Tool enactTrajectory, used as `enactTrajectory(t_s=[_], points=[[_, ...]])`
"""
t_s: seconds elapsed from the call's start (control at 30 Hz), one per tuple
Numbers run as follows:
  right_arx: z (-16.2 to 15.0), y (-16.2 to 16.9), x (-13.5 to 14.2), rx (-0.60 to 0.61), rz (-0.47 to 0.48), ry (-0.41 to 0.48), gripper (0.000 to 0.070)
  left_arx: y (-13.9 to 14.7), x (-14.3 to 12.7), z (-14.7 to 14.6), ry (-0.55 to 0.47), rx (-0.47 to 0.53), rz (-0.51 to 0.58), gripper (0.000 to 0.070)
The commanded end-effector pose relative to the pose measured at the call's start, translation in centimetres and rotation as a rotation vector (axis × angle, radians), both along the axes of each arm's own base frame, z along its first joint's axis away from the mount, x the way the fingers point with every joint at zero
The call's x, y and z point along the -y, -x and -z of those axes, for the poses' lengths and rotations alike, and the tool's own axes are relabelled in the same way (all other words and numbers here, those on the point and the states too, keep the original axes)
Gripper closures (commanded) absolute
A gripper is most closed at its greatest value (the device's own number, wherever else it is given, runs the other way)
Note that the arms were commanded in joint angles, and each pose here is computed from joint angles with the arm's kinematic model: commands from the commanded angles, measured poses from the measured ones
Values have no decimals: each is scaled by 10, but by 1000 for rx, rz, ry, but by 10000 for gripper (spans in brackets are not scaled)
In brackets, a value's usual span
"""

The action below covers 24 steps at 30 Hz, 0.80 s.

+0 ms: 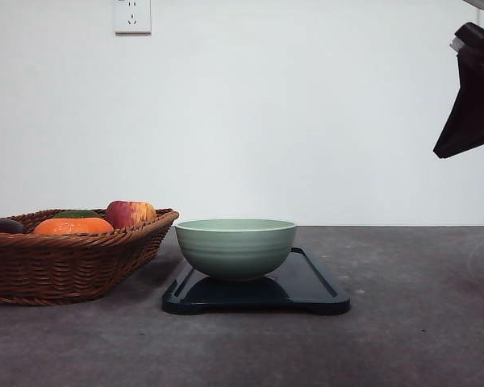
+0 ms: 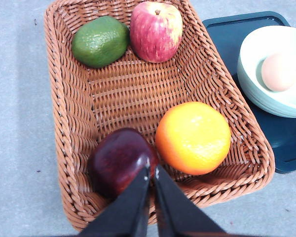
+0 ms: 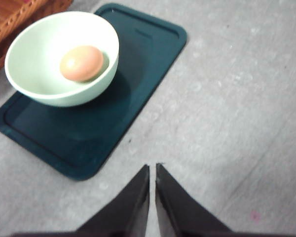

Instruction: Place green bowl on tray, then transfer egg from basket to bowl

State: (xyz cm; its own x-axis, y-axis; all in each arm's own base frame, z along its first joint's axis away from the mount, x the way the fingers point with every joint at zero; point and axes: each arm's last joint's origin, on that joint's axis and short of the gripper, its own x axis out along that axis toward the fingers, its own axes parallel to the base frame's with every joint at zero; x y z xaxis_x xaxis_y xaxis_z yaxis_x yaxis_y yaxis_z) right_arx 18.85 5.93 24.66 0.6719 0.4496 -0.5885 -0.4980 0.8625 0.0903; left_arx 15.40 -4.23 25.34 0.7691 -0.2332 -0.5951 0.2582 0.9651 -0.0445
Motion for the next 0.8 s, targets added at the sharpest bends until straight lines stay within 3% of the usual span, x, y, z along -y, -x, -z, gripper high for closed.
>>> enactTrajectory(t_s=[0.0, 0.4, 0.6, 0.77], points=[[-2, -2, -1, 21, -8, -4, 688, -2, 1, -3, -4, 15, 8, 700], [-6, -5, -2, 72, -8, -18, 688, 4, -5, -3, 3, 63, -17, 700], [-8, -6, -2, 88, -8, -22, 688, 19, -21, 15, 156, 262, -165, 700], [-8, -6, -2, 88, -8, -22, 688, 36, -34, 39, 213, 407, -255, 700]])
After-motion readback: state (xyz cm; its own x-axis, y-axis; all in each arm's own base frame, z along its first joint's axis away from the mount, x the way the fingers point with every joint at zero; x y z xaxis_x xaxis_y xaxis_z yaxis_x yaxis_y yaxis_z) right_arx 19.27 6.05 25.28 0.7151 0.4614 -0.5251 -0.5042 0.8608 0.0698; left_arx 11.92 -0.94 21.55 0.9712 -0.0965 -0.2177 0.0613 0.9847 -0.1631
